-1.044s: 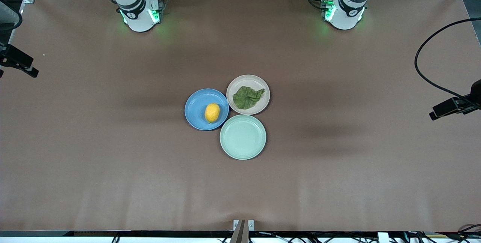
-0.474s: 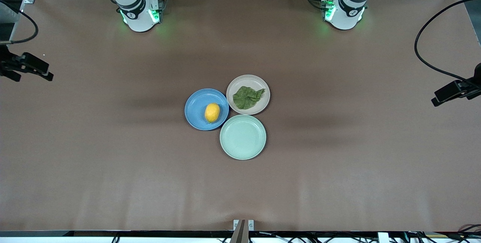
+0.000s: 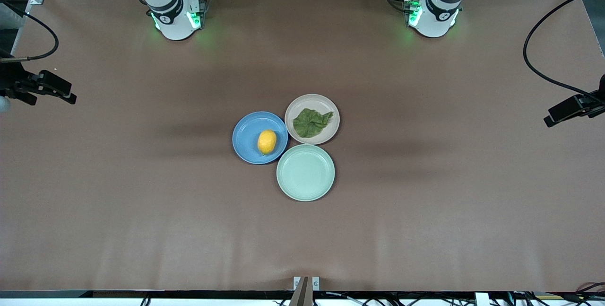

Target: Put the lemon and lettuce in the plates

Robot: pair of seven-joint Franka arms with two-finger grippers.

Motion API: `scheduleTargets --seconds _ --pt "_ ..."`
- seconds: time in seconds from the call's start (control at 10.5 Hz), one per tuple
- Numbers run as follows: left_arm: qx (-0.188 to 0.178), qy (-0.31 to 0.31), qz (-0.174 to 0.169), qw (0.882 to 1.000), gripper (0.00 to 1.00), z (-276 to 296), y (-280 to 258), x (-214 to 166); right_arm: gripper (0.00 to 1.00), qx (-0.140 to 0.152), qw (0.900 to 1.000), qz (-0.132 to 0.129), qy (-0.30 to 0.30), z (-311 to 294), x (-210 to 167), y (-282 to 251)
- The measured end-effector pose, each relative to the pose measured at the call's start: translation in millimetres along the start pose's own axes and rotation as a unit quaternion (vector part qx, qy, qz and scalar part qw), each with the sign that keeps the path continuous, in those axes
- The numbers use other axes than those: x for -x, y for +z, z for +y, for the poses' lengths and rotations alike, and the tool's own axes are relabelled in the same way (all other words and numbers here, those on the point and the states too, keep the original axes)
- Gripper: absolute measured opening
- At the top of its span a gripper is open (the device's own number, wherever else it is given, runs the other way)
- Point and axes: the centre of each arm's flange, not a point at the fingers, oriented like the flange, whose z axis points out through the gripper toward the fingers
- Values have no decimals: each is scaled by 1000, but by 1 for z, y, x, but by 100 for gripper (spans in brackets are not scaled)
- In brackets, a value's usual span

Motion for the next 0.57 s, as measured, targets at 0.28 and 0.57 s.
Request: scheduleTargets --seconds 0.28,0.57 --pt "-1 -3 -2 1000 100 -3 1 0 100 0 1000 3 -2 -2 1 -3" --pt "-2 -1 -3 1000 100 -5 2 -1 100 0 1000 1 -4 -4 1 -2"
